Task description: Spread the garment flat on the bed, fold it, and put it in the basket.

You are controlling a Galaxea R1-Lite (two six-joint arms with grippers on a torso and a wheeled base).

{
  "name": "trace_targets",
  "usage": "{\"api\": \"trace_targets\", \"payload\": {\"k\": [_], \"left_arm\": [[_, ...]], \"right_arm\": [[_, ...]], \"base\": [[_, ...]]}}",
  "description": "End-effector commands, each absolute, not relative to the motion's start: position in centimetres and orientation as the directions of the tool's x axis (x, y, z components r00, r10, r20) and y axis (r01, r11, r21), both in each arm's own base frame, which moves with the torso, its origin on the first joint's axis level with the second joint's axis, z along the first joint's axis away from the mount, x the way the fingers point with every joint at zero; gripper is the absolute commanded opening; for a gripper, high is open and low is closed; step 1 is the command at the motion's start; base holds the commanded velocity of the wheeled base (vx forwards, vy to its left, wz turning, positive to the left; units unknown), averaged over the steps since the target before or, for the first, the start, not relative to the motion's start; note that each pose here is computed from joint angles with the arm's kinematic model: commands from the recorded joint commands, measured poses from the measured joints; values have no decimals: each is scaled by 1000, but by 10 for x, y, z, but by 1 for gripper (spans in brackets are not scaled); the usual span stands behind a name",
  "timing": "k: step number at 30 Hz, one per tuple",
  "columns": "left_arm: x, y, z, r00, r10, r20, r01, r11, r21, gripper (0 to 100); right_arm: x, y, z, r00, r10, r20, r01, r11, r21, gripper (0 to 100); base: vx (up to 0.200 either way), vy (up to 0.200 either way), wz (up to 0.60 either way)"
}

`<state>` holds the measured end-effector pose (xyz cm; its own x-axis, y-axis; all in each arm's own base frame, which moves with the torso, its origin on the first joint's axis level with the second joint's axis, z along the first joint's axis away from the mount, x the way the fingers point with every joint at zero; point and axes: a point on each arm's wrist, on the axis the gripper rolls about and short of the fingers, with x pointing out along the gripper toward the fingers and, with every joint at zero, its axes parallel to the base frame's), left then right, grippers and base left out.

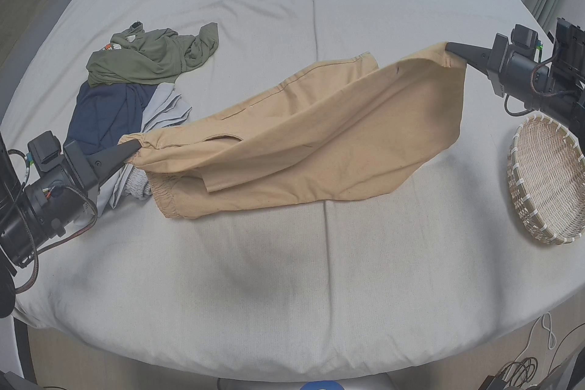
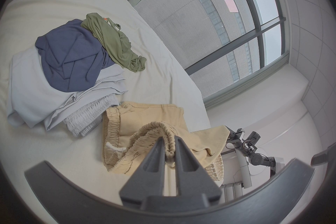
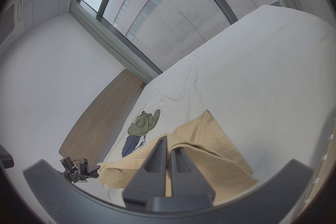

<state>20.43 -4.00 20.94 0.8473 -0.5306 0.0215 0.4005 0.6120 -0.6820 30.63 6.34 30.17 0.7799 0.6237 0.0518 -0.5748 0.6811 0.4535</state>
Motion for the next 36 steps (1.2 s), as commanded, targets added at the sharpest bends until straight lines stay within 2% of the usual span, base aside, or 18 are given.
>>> {"api": "trace_targets", "payload": {"k": [1,16,25,26,28,29,36], "left_arm": [[207,-40,208,850,-526,28,401,612,-682,0],[218,-40,198,853,-522,4,371,601,-708,0],[232,-38,190,863,-505,-14,344,608,-716,0],[235,-38,189,866,-500,-11,341,608,-717,0],[240,-38,184,870,-493,-13,333,607,-721,0],[244,-38,181,871,-490,-16,328,606,-724,100],[258,-38,171,890,-455,-30,292,620,-728,100]], "right_arm": [[323,71,299,773,633,48,-581,674,457,0],[350,78,291,771,634,54,-583,670,460,0],[385,86,274,768,635,84,-599,666,445,0],[389,88,270,766,637,82,-600,664,445,100],[396,88,266,768,633,92,-601,665,443,100],[401,89,263,768,632,100,-604,664,440,100],[409,88,257,778,613,137,-602,664,445,100]], "base": [[0,0,0],[0,0,0],[0,0,0],[0,0,0],[0,0,0],[0,0,0],[0,0,0]]}}
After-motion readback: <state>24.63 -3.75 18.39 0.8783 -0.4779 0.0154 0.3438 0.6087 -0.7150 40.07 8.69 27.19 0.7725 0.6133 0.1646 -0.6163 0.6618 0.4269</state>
